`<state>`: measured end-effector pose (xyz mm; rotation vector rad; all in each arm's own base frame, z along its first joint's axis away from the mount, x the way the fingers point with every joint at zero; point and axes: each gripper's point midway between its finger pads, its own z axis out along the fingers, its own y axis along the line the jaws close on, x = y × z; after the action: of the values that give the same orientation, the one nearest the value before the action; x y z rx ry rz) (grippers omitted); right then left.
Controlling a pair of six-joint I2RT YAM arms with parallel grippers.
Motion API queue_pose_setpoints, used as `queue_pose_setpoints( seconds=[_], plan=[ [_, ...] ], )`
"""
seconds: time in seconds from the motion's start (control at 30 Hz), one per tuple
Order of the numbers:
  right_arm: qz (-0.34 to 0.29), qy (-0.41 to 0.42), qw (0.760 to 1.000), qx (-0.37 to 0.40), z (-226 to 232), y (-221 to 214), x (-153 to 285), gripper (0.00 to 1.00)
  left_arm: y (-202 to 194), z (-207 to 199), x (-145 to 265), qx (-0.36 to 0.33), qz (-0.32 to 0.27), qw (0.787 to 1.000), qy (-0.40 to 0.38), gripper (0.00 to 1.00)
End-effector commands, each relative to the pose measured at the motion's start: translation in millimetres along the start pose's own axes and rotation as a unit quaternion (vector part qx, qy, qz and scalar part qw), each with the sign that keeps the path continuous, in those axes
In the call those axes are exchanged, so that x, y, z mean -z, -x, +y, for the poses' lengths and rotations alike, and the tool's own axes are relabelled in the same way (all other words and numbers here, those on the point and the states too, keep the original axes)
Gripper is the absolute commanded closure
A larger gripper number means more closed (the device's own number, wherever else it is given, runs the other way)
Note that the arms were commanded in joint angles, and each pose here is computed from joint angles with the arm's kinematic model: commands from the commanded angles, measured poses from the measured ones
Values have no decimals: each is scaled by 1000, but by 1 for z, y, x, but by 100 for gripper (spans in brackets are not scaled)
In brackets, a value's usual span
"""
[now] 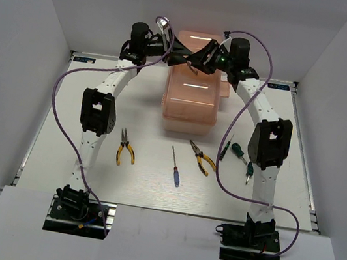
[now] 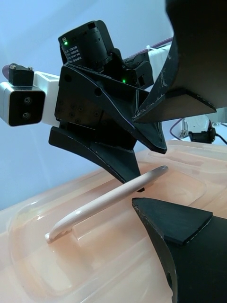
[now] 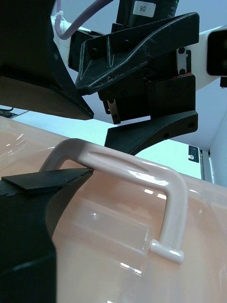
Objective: Sort the tools into containers
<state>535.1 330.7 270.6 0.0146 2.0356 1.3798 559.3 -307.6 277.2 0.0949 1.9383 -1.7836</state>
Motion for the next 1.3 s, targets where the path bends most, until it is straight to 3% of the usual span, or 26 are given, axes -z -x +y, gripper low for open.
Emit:
queue_pose_setpoints(
  seconds=[0.0,0.27,0.5,0.83,1.27],
  plan=[
    [-18,56,997,42,34,13,5,49,-22,28,-13,36,29,999,14,25],
    [-12,64,996,57,33,14,19,35,-28,46,-14,67,33,997,34,25],
    [-15,76,994,82,40,24,43,35,-28,57,-14,73,24,995,57,27],
    [-27,37,991,128,15,32,97,35,-44,79,-12,58,28,989,133,34],
    [-54,-1,993,108,-18,40,144,35,-64,109,-26,34,18,974,225,39]
  ],
)
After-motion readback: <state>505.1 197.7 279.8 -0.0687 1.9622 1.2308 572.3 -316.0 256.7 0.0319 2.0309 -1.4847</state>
